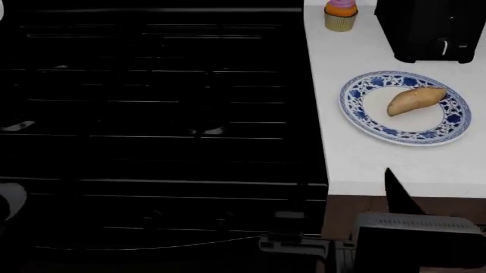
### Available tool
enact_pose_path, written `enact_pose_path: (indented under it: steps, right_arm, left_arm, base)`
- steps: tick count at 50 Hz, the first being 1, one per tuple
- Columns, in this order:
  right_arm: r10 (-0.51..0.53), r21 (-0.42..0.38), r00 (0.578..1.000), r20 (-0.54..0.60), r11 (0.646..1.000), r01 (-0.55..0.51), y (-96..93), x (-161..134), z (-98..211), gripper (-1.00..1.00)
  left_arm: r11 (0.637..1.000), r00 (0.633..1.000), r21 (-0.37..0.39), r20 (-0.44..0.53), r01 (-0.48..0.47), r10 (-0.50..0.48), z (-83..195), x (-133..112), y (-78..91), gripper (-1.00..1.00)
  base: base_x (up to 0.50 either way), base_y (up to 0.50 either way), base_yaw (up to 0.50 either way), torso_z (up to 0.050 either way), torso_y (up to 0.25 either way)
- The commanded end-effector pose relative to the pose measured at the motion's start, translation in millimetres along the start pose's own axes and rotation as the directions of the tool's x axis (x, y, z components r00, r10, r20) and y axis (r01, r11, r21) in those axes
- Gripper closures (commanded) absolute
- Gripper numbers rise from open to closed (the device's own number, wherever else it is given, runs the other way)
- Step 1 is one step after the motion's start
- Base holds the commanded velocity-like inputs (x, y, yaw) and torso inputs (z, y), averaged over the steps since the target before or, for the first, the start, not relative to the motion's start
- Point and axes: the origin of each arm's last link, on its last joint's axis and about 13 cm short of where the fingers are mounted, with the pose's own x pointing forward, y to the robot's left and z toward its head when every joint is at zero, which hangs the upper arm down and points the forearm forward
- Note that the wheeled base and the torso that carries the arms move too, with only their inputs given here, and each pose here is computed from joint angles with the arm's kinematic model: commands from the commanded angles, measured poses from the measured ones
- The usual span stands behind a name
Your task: Pick the sweet potato from the counter and place it in the microwave.
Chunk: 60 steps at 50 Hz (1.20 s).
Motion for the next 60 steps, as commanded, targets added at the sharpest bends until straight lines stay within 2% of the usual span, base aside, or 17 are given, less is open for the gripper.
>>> enact_pose_path:
  steps: [1, 5, 9, 17, 20, 29, 32, 39, 41, 55, 57, 60]
  right_arm:
    - [0.048, -0.036, 0.992, 0.114, 0.998, -0.044, 2.9, -7.5, 68.1, -1.00]
    - [0.066, -0.032, 0.986, 0.150, 0.998, -0.062, 5.6, -8.8, 82.9, -1.00]
    - [0.083, -0.040, 0.979, 0.189, 0.996, -0.077, 8.4, -14.0, 97.4, -1.00]
    - [0.094, -0.040, 0.966, 0.240, 0.995, -0.087, 11.9, -24.1, 117.8, -1.00]
    - [0.108, -0.075, 0.961, 0.256, 0.993, -0.092, 14.0, -26.5, 122.1, -1.00]
    - [0.095, -0.047, 0.958, 0.269, 0.995, -0.086, 14.0, -27.9, 127.6, -1.00]
    - [0.089, -0.019, 0.961, 0.262, 0.996, -0.087, 13.1, -27.0, 125.0, -1.00]
    - [0.084, -0.013, 0.963, 0.257, 0.996, -0.083, 12.0, -28.6, 123.4, -1.00]
    - [0.080, 0.013, 0.966, 0.244, 0.996, -0.086, 10.5, -28.3, 121.8, -1.00]
    - [0.090, 0.001, 0.959, 0.269, 0.996, -0.094, 11.4, -38.6, 129.8, -1.00]
    - [0.088, -0.001, 0.959, 0.269, 0.996, -0.091, 11.4, -39.2, 129.7, -1.00]
    - [0.082, 0.002, 0.960, 0.270, 0.996, -0.086, 11.1, -39.5, 128.6, -1.00]
  left_arm:
    - [0.998, 0.999, 0.058, 0.040, 0.034, -0.036, 57.1, -19.8, -7.5, -1.00]
    - [0.996, 0.996, 0.069, 0.064, 0.055, -0.059, 71.3, -25.7, -12.5, -1.00]
    - [0.997, 0.991, 0.048, 0.115, 0.061, -0.066, 87.0, -33.0, -13.9, -1.00]
    - [0.997, 0.985, 0.054, 0.156, 0.058, -0.066, 104.6, -44.6, -16.3, -1.00]
    - [0.997, 0.984, 0.060, 0.169, 0.054, -0.064, 108.8, -48.4, -15.8, -1.00]
    - [0.997, 0.981, 0.062, 0.183, 0.054, -0.065, 111.8, -48.2, -15.6, -1.00]
    - [0.997, 0.981, 0.039, 0.183, 0.066, -0.072, 108.3, -45.9, -14.0, -1.00]
    - [0.995, 0.984, 0.071, 0.163, 0.065, -0.076, 106.8, -45.8, -13.9, -1.00]
    - [0.995, 0.984, 0.075, 0.160, 0.068, -0.080, 106.2, -45.6, -14.5, -1.00]
    - [0.996, 0.982, 0.066, 0.177, 0.053, -0.064, 110.1, -50.9, -13.2, -1.00]
    - [0.997, 0.979, 0.041, 0.190, 0.065, -0.071, 112.6, -52.5, -12.7, -1.00]
    - [0.997, 0.980, 0.054, 0.187, 0.054, -0.063, 112.0, -52.5, -13.7, -1.00]
  base:
    - [0.00, 0.00, 0.00, 0.000, 0.000]
    - [0.00, 0.00, 0.00, 0.000, 0.000]
    - [0.00, 0.00, 0.00, 0.000, 0.000]
    - [0.00, 0.00, 0.00, 0.000, 0.000]
    - [0.00, 0.00, 0.00, 0.000, 0.000]
    - [0.00, 0.00, 0.00, 0.000, 0.000]
    - [0.00, 0.00, 0.00, 0.000, 0.000]
    - [0.17, 0.00, 0.00, 0.000, 0.000]
    - [0.17, 0.00, 0.00, 0.000, 0.000]
    - [0.19, 0.00, 0.00, 0.000, 0.000]
    - [0.22, 0.00, 0.00, 0.000, 0.000]
    - [0.22, 0.00, 0.00, 0.000, 0.000]
